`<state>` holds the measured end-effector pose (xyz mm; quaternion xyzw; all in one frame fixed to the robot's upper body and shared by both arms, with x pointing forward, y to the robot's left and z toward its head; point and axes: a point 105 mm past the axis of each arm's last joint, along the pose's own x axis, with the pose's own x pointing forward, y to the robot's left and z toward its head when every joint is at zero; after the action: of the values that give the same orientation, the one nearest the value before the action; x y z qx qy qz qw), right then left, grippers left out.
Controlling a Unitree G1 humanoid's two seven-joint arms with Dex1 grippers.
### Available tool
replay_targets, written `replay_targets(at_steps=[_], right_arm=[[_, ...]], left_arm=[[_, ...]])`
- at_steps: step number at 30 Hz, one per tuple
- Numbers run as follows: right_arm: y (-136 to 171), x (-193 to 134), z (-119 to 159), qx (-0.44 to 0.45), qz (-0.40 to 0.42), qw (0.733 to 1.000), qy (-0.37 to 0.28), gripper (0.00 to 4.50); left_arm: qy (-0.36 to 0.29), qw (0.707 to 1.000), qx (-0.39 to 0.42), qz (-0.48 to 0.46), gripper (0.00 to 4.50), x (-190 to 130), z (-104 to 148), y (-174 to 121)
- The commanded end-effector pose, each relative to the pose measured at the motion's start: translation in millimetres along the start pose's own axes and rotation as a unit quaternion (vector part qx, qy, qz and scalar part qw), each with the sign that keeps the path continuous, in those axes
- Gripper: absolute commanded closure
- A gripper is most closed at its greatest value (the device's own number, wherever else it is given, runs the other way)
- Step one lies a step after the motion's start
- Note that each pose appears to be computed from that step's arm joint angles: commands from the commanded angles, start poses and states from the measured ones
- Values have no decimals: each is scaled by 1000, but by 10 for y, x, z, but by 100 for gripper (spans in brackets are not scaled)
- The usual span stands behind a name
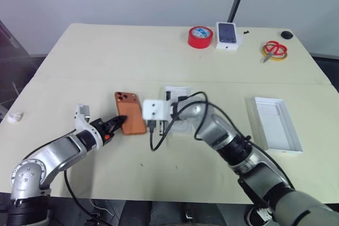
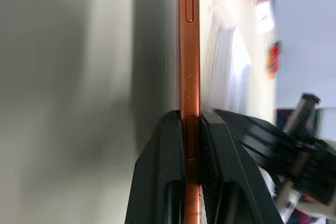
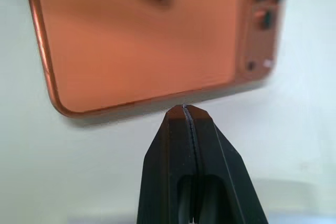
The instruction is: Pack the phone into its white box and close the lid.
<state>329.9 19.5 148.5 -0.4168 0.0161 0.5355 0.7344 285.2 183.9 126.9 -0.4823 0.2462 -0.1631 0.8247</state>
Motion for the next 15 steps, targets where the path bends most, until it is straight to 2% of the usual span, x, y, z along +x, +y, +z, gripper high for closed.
replay_targets(at_steps=[1,6,10,15], right_arm=[[-250,-456,79,44,-41,997,-46,450],[-318,-878,-261,133,-79,987,-52,450],[-266,-1176,-621,194,-112,974,-32,450],[-188,-1422,-852,218,-135,967,-7,450]], left_arm=[[-22,997,30,-61,446,46,131,-396],[19,995,29,-97,446,315,-29,-627],[65,990,42,-116,446,608,-261,-736],[102,987,44,-115,446,810,-436,-696]])
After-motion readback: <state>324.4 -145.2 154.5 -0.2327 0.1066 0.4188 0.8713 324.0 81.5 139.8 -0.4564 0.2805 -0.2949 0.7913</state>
